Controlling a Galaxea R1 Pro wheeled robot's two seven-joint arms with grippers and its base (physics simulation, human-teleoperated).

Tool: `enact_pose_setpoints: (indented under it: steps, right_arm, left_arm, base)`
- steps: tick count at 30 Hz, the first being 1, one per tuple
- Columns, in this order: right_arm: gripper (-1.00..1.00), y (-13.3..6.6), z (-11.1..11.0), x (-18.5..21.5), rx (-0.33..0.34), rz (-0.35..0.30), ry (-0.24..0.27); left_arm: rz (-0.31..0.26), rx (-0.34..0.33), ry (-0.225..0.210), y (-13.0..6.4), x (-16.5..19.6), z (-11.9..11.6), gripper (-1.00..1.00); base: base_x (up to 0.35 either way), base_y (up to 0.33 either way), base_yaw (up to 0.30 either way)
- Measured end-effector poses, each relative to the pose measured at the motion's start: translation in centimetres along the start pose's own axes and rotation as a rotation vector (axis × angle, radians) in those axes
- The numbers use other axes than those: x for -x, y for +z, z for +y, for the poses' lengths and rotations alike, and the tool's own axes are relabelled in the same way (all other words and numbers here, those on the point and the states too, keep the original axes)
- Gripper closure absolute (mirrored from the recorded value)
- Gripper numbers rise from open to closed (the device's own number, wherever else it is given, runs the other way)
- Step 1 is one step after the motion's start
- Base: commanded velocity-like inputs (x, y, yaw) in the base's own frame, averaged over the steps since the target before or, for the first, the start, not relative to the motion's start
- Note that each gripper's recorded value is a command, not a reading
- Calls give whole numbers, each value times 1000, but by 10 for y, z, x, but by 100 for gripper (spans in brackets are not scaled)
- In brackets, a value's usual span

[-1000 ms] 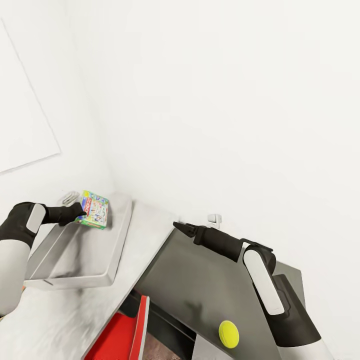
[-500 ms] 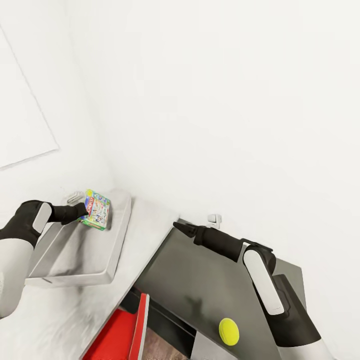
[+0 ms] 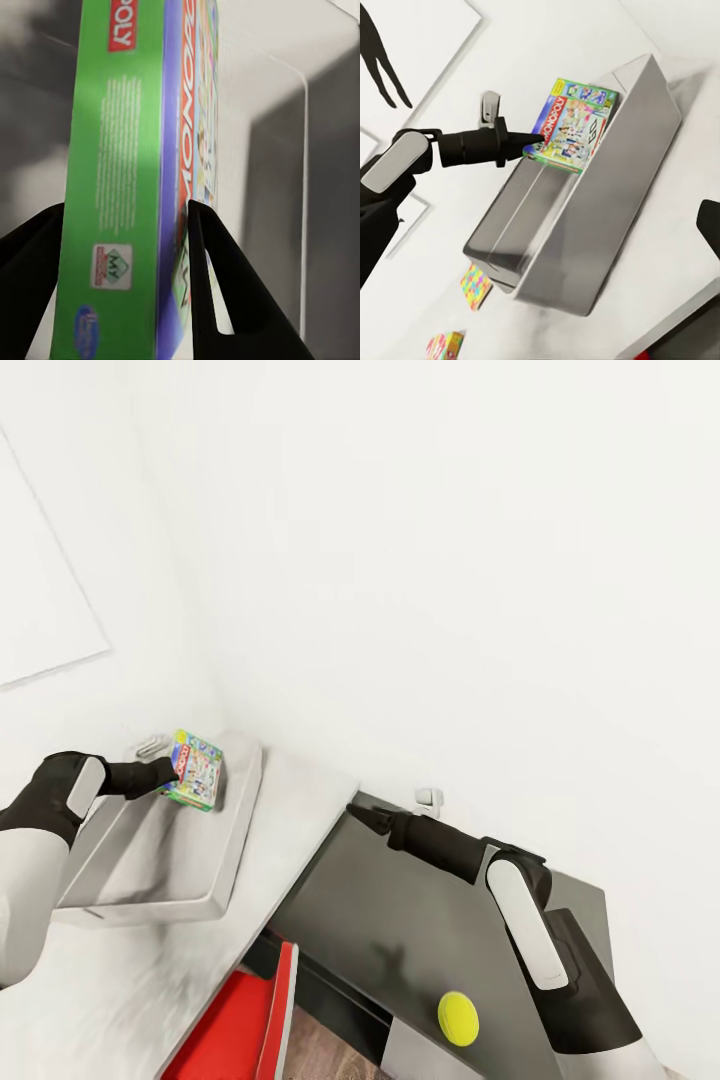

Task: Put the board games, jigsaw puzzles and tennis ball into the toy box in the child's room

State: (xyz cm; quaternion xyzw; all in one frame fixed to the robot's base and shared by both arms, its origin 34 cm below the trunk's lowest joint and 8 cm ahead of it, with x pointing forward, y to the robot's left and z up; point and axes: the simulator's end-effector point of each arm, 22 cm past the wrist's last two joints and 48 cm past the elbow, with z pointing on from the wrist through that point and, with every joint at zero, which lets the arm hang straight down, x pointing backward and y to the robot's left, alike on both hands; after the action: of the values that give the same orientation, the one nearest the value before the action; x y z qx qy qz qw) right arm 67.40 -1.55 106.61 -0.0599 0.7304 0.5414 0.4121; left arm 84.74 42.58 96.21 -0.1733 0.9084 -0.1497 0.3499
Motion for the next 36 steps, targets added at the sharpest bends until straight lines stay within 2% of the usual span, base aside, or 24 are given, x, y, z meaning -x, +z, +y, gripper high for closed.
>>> enact_pose_setpoints:
  steps: [3, 8, 12, 31, 36]
  right_arm:
    - [-100, 1, -3, -1, -2, 2, 5]
    - [-100, 1, -4, -3, -3, 5, 9]
    - [-100, 1, -5, -4, -3, 7, 10]
    - [-100, 2, -6, -5, -3, 8, 12]
    - [-100, 2, -5, -5, -4, 8, 10]
  left_arm:
    - [8, -1, 5, 3, -3, -1, 100]
    - [49, 21, 85, 12, -16, -5, 100]
    - [62, 29, 113, 14, -20, -7, 100]
    - [67, 38, 115, 13, -21, -1, 100]
    - [70, -30, 110, 12, -22, -15, 100]
  base:
    - [0, 0, 0]
    - [0, 0, 0]
    - [0, 0, 0]
    - [0, 0, 0]
    - [0, 0, 0]
